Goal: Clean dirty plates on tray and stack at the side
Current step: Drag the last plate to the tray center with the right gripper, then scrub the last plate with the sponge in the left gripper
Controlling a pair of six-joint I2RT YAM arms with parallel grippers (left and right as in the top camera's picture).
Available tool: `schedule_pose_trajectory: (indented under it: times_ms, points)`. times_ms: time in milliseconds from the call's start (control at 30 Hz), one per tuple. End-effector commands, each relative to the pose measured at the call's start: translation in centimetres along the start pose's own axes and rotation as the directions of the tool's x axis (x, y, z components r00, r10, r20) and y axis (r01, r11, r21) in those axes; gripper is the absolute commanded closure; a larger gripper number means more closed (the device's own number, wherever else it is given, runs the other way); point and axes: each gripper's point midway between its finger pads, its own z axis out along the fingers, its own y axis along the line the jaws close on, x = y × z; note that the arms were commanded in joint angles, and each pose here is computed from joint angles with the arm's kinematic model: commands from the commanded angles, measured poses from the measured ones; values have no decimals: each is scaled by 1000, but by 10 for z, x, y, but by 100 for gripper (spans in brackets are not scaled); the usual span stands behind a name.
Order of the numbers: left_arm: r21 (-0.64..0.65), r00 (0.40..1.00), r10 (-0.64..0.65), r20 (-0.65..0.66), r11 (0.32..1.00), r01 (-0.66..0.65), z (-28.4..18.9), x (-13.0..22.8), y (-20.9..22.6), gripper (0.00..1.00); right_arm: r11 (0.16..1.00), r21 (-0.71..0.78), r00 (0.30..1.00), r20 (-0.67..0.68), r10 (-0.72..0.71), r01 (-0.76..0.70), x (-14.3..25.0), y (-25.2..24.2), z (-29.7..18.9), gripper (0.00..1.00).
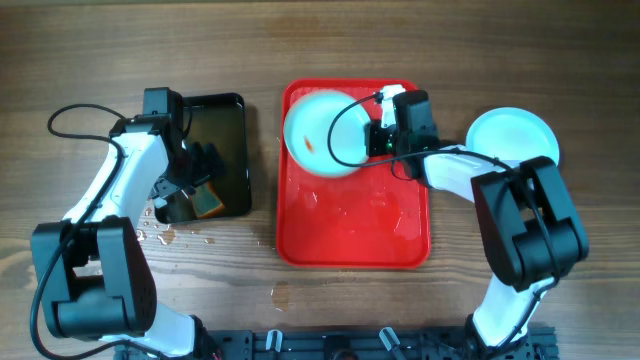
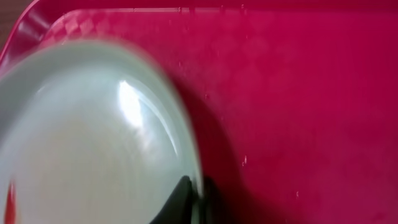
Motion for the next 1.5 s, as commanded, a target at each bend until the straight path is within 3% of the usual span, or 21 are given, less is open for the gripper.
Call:
schedule_pose_trajectory:
  times_ms: [0, 33, 133, 167, 200, 233, 267, 367, 433, 500, 567, 633, 700, 733, 800, 867, 900, 1067, 1167, 1267, 1467]
  points:
    - [9, 1000, 1, 9, 1000, -1, -3, -2, 0, 0, 972, 80, 962, -144, 231, -222, 34, -4, -24, 96]
    - [9, 1000, 1, 9, 1000, -1, -3, -2, 0, 0, 931, 140, 912, -200, 359, -336, 47, -3, -47, 96]
    - [9, 1000, 1, 9, 1000, -1, -3, -2, 0, 0, 826, 281, 784, -273, 558, -490, 76, -2, -86, 96]
    - [9, 1000, 0, 9, 1000, 0, -3, -2, 0, 0, 791, 331, 739, -295, 605, -515, 88, -3, -96, 90]
    - [9, 1000, 1, 9, 1000, -1, -3, -2, 0, 0, 780, 354, 721, -313, 618, -516, 96, -4, -101, 75]
    - [9, 1000, 1, 9, 1000, -1, -3, -2, 0, 0, 787, 360, 722, -328, 609, -501, 99, -4, -103, 64]
    - [9, 1000, 0, 9, 1000, 0, -3, -2, 0, 0, 851, 316, 781, -353, 516, -419, 96, -4, -101, 58]
    - [9, 1000, 1, 9, 1000, -1, -3, -2, 0, 0, 964, 237, 938, -289, 190, -122, 63, -19, -89, 52]
    - [9, 1000, 1, 9, 1000, -1, -3, -2, 0, 0, 984, 180, 963, -268, 31, 18, 50, -17, -83, 59]
    - [9, 1000, 0, 9, 1000, 0, -3, -2, 0, 0, 984, 171, 964, -267, 5, 42, 51, -18, -77, 81]
    - [9, 1000, 0, 9, 1000, 0, -3, -2, 0, 0, 986, 164, 951, -306, 36, 16, 62, -17, -74, 96]
    - [12, 1000, -3, 11, 1000, 3, -3, -3, -1, 0, 961, 229, 906, -352, 233, -158, 83, -17, -81, 96]
    - [39, 1000, -3, -12, 999, 3, -3, 2, -5, 0, 870, 361, 804, -371, 464, -336, 107, -20, -94, 96]
    - [69, 999, -2, -52, 998, 5, -4, 10, -10, 0, 848, 391, 777, -380, 502, -357, 114, -21, -98, 96]
    - [145, 988, 2, -152, 989, 20, -7, 31, -21, 0, 903, 339, 834, -390, 389, -263, 106, -23, -94, 92]
    - [146, 983, 2, -182, 989, 25, -8, 37, -21, 0, 987, 142, 894, -428, 133, -79, 93, -6, -88, 82]
    - [141, 981, 4, -192, 990, 24, -9, 40, -19, 0, 992, 115, 903, -419, 98, -54, 87, -3, -92, 77]
    - [170, 987, 58, -148, 985, -32, -17, 34, -23, 5, 954, 287, 912, -365, 188, -82, 80, -25, -113, 72]
    - [104, 999, 47, -4, 994, -46, -39, 11, -11, 7, 978, 208, 932, -351, 93, -20, 69, -17, -107, 72]
    - [-23, 999, -14, 51, 1000, 15, -36, 2, 11, 25, 979, 200, 932, -347, 102, -33, 68, -14, -112, 72]
    - [-13, 998, -60, -21, 998, 59, 0, 26, 15, 46, 939, 327, 932, -297, 208, -105, 63, -41, -123, 63]
